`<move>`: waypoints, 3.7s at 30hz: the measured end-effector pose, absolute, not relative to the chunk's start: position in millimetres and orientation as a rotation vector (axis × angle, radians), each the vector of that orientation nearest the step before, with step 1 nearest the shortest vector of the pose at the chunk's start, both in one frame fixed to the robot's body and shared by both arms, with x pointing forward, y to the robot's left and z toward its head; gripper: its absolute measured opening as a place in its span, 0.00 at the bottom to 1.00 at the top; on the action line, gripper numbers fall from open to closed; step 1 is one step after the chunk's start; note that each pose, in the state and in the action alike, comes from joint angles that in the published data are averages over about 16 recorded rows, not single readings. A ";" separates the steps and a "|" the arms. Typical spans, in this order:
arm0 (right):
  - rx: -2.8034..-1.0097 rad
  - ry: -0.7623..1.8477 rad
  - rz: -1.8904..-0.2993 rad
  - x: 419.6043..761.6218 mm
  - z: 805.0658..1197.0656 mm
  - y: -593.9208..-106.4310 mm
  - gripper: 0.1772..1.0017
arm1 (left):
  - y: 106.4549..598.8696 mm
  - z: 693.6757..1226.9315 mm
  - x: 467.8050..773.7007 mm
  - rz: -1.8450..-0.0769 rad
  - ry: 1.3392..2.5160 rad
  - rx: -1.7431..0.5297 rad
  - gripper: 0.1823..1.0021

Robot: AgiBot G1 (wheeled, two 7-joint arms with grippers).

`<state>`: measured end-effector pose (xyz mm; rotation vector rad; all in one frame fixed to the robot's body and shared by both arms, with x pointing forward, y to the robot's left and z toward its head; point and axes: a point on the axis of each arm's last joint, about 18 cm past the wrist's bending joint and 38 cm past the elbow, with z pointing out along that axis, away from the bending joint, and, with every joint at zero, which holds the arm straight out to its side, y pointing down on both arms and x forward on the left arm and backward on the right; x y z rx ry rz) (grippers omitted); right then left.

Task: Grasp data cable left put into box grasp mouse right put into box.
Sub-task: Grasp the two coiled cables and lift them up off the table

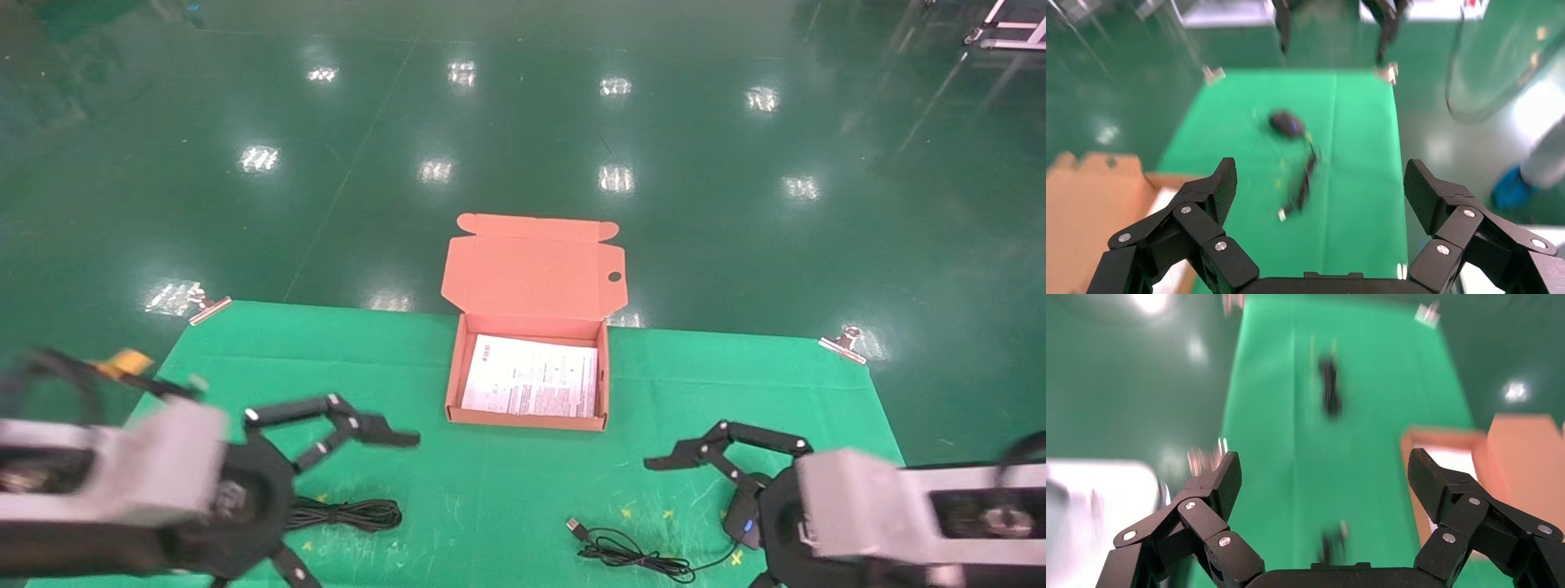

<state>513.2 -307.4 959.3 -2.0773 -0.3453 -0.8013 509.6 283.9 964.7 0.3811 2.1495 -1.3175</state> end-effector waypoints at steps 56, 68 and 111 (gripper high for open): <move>-2.638 -0.168 -1.016 661.3 797.1 -276.9 1.00 | 295.7 833.5 708.6 -0.436 2.481 -0.183 1.00; -2.617 -0.142 -1.015 669.0 790.3 -278.3 0.98 | 295.9 831.8 712.8 -0.471 2.476 -0.198 0.99; -2.608 -0.116 -1.016 663.8 799.7 -286.5 0.11 | 308.2 832.3 709.5 -0.434 2.478 -0.194 0.14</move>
